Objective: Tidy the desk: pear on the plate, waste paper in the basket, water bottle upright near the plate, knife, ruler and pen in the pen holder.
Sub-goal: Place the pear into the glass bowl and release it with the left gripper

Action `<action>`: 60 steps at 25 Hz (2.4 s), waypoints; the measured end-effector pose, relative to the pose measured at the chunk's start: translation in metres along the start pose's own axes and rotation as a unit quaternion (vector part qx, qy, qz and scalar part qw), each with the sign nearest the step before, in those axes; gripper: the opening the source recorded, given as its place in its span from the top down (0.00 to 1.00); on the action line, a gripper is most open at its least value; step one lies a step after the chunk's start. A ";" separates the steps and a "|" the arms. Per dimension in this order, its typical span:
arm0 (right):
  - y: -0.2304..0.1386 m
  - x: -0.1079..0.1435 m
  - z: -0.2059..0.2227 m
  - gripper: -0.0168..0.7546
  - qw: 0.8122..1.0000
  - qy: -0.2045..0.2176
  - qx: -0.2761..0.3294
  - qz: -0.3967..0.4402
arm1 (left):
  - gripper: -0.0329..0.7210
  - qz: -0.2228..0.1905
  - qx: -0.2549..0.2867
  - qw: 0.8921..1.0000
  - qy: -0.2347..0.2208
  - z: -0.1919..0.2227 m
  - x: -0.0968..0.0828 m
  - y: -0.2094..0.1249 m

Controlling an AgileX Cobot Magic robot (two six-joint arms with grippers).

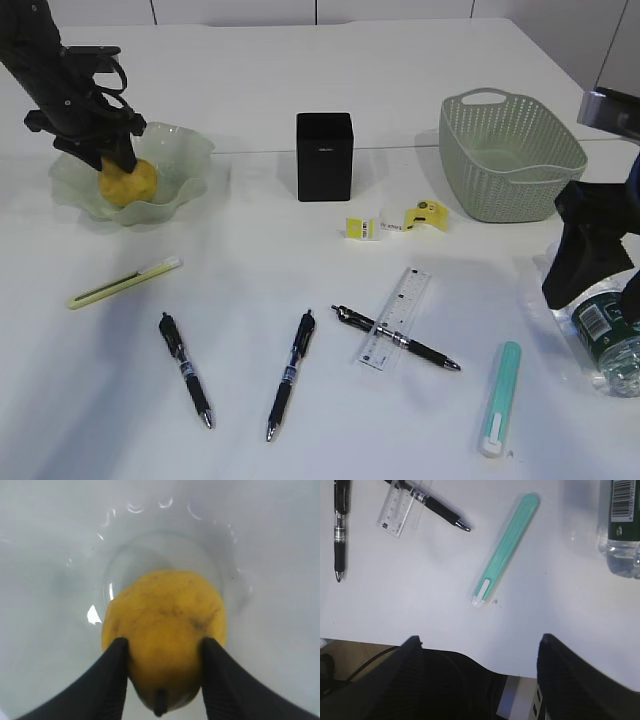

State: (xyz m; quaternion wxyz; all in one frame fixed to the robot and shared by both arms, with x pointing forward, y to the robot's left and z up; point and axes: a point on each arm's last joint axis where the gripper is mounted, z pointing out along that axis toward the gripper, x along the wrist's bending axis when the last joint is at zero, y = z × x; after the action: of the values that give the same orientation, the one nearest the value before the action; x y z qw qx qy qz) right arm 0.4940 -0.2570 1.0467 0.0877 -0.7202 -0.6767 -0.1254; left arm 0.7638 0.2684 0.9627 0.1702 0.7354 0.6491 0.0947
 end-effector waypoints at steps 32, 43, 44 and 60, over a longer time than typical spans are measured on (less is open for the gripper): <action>0.000 0.000 0.000 0.26 1.000 0.000 0.001 0.000 | 0.45 -0.005 -0.005 1.000 -0.008 0.000 -0.001 0.001; 0.000 0.000 0.000 0.26 1.000 0.000 0.001 0.001 | 0.45 -0.007 -0.007 1.000 -0.008 -0.001 0.000 0.002; 0.000 0.000 0.000 0.26 1.000 0.000 0.001 0.001 | 0.45 -0.007 -0.006 1.000 -0.009 -0.002 0.000 0.001; 0.000 0.000 0.000 0.26 1.000 0.000 0.001 0.001 | 0.45 0.011 -0.013 0.999 0.028 -0.067 0.005 0.005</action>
State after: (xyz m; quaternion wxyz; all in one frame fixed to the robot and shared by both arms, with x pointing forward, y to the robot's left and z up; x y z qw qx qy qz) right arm 0.4938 -0.2570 1.0467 0.0885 -0.7209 -0.6760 -0.1247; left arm 0.7445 0.2812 1.0262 0.1608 0.7370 0.6443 0.1255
